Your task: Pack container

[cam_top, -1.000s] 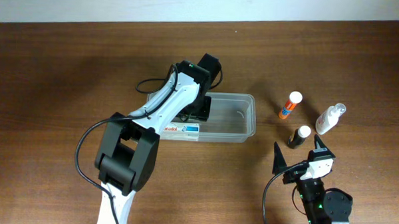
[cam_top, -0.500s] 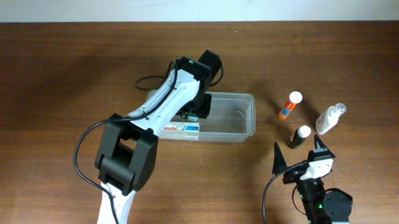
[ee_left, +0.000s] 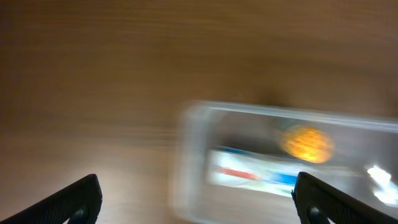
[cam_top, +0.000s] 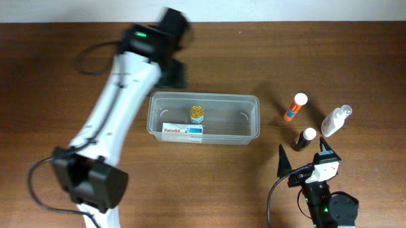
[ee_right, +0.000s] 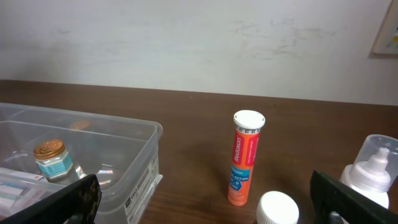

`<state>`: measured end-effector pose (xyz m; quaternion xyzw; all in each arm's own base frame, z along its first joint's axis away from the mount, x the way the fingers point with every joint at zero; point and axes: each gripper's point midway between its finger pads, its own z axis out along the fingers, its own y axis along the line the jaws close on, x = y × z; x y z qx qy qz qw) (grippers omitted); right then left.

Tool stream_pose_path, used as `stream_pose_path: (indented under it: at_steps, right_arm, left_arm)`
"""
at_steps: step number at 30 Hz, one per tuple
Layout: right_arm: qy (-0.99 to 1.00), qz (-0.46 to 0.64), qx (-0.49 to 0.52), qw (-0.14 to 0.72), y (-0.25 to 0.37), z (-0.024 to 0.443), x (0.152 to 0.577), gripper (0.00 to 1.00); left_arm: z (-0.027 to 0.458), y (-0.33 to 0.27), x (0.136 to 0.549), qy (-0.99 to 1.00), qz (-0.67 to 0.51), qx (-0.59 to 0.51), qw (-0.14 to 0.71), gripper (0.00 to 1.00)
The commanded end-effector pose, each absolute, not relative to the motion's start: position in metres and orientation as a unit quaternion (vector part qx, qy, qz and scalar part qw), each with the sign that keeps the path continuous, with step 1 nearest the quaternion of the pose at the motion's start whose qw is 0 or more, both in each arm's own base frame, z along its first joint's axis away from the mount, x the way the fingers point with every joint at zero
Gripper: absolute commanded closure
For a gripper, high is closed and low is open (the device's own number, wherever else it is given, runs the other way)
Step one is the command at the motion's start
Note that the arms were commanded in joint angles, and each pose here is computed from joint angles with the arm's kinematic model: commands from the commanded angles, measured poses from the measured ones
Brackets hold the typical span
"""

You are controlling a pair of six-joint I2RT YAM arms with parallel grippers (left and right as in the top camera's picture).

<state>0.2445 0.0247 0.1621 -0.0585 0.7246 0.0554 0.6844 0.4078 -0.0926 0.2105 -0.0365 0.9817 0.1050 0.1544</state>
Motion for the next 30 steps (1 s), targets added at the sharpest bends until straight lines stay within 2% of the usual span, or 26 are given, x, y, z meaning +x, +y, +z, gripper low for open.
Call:
stream_pose_path:
  at_steps: [1, 7, 13, 30]
  right_arm:
    - [0.726, 0.052, -0.053, 0.683, 0.022, 0.16, 0.245, 0.02]
    - [0.726, 0.052, -0.053, 0.683, 0.022, 0.16, 0.245, 0.02]
    - [0.726, 0.052, -0.053, 0.683, 0.022, 0.16, 0.245, 0.02]
    - [0.726, 0.052, -0.053, 0.683, 0.022, 0.16, 0.245, 0.02]
  left_arm:
    - [0.228, -0.009, 0.409, 0.957, 0.218, -0.102, 0.161, 0.01]
    - [0.227, 0.063, 0.399, 0.947, 0.23, -0.184, 0.131, 0.01]
    - [0.226, 0.1, 0.392, 0.938, 0.23, -0.229, 0.119, 0.01]
    - [0.226, 0.112, 0.388, 0.935, 0.232, -0.244, 0.115, 0.01]
